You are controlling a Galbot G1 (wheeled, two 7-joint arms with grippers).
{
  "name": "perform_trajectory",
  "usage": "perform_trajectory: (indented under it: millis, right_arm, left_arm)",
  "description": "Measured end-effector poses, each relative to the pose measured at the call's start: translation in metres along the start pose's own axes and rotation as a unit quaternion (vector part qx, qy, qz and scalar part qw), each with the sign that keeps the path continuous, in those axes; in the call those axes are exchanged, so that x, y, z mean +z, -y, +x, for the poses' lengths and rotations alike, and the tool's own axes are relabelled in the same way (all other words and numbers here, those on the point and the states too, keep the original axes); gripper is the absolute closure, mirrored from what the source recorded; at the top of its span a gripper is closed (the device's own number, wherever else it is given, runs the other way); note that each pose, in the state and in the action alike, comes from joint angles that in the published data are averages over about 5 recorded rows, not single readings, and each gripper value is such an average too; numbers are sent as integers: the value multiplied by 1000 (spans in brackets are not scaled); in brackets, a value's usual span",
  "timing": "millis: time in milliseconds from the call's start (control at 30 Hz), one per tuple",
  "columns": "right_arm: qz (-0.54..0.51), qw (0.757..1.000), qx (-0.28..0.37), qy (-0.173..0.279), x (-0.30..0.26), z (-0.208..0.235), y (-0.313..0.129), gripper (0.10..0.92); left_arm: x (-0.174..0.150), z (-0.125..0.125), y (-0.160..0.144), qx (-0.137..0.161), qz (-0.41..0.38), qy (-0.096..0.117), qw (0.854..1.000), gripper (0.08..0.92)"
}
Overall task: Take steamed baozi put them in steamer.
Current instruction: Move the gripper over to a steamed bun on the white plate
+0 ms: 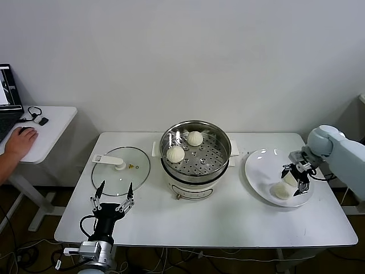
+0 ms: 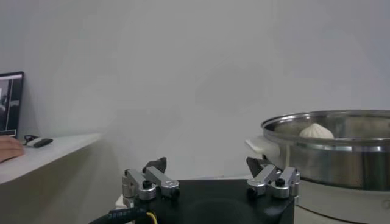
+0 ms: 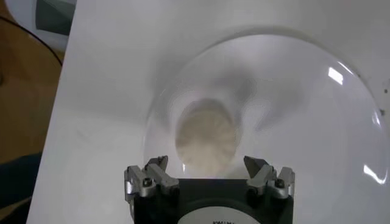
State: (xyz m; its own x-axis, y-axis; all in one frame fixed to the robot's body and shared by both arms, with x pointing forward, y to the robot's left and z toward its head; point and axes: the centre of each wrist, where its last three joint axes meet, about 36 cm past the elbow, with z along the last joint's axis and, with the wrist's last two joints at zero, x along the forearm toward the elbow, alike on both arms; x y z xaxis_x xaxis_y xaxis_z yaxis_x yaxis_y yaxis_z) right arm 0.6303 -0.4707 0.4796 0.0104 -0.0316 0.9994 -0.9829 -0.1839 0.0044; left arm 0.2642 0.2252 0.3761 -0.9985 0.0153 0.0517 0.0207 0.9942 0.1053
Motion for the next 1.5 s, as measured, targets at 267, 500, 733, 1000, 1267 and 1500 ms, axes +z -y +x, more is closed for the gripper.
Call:
perform_trajectory:
  millis: [267,500,733,1000,1267,1500]
  right_arm:
    - [2,1000,-2,2,-6,-12,3,200]
    - [3,1000,-4,2,-8,-19,4,200]
    - [4,1000,-3,2,-11,-22,6,200]
    - [2,1000,-7,4,-11,-26,4,248]
    - [1,1000,-7,6,-11,-26,4,328]
    - [1,1000,-3,7,-11,-22,4,349]
  left_arm:
    - [0,0,-2,-2,-2,-1,1000,177]
    - [1,-1,-2,-2,-2,-2,1000,177]
    - [2,-2,-2,-3,-1,-3,1000,177]
    - [3,-2,-1,-3,-1,-3,1000,177]
    - [3,-2,-1,-3,-1,-3,1000,177]
    - [2,-2,-1,-3,0,-3,1000,177]
